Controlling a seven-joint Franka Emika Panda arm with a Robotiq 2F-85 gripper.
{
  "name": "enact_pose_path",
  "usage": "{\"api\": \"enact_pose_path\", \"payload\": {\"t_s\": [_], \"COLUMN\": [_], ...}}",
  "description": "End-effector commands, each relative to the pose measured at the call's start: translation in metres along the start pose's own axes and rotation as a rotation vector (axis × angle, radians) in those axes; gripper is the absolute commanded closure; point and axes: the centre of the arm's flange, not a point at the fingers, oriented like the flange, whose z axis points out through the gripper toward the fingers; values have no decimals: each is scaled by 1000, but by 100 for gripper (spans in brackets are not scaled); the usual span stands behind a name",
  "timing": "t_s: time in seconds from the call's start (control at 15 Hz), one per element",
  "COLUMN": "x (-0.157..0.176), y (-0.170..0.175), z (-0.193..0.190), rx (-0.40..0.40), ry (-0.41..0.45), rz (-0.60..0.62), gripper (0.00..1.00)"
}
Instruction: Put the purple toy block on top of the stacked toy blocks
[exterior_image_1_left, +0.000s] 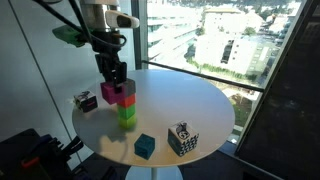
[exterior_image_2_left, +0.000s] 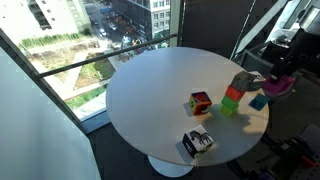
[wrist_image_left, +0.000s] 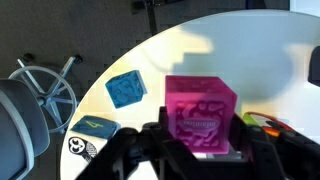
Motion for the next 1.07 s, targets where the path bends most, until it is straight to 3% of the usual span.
{"api": "enact_pose_path", "payload": {"t_s": [0.0, 0.33, 1.0], "x": [6, 13, 32], "y": [-3, -11, -39], "z": [-32, -61, -82], "rx": [10, -2, -44], "ry": [47, 84, 75], "rz": [-5, -16, -42], "gripper": [69, 69, 69]}}
